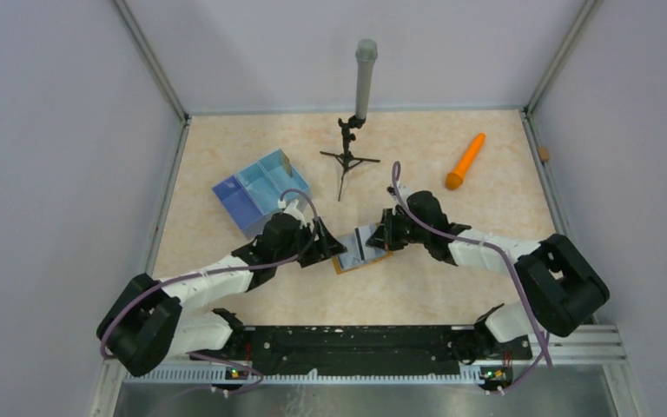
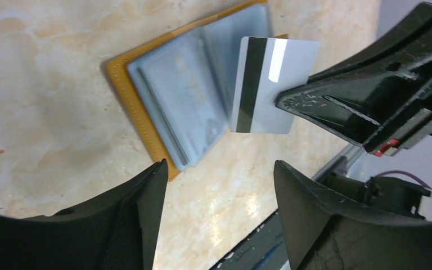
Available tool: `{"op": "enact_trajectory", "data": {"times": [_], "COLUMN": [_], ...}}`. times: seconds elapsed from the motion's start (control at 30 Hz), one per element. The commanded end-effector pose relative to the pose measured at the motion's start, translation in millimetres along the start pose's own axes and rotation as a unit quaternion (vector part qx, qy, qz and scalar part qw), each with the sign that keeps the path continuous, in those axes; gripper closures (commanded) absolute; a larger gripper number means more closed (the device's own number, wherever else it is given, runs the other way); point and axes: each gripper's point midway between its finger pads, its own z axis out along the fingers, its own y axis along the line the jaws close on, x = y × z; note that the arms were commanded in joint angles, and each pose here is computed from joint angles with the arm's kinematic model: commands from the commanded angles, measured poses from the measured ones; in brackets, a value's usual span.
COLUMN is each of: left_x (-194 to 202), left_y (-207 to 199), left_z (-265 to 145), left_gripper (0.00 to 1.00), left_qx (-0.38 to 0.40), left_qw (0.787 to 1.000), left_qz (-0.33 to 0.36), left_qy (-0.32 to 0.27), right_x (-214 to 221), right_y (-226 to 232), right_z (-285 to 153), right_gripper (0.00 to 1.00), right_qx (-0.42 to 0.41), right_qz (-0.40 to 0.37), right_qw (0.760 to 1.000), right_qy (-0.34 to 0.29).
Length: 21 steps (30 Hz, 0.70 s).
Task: Put the credit cards into the card holder
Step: Insert the credit card into the card holder.
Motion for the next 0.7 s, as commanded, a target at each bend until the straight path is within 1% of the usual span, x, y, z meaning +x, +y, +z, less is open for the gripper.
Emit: {"op": "enact_trajectory", "data": {"times": [0.0,0.17,0.27,0.47,0.67], "left_x": [-4.6,-3.2,0.4,5.0,10.9], "left_y": [12.3,26.4,29.3,36.7,45.6], "left_z": [10.9,20.8,26.7,30.1,34.3], "left_gripper": [0.32,0.39,0.43,0.44,0.47], "left_qx": [-0.051,-0.085,-0.089,-0.100,-0.112], "left_qw": [0.999,0.996,0.996,0.995,0.993], "left_qz": [0.002,-0.001,-0.004,-0.005,-0.006], "left_qy": [0.000,0.008,0.020,0.029,0.041], "right_x": [-26.7,-29.9,-28.0,-20.3,-19.2], "right_y": [-3.3,-15.0,-17.7,-13.0,-15.5], "right_z": [7.2,11.0,14.5,15.7,15.8], "right_gripper": [1.00,1.00,1.00,1.00,1.00], "right_qx": [0.005,0.008,0.004,-0.017,-0.010], "right_qz": [-0.037,-0.028,-0.023,-0.007,0.015], "right_qw": [0.999,0.999,0.999,1.000,1.000], "right_qy": [-0.032,-0.033,-0.025,-0.012,-0.007]}}
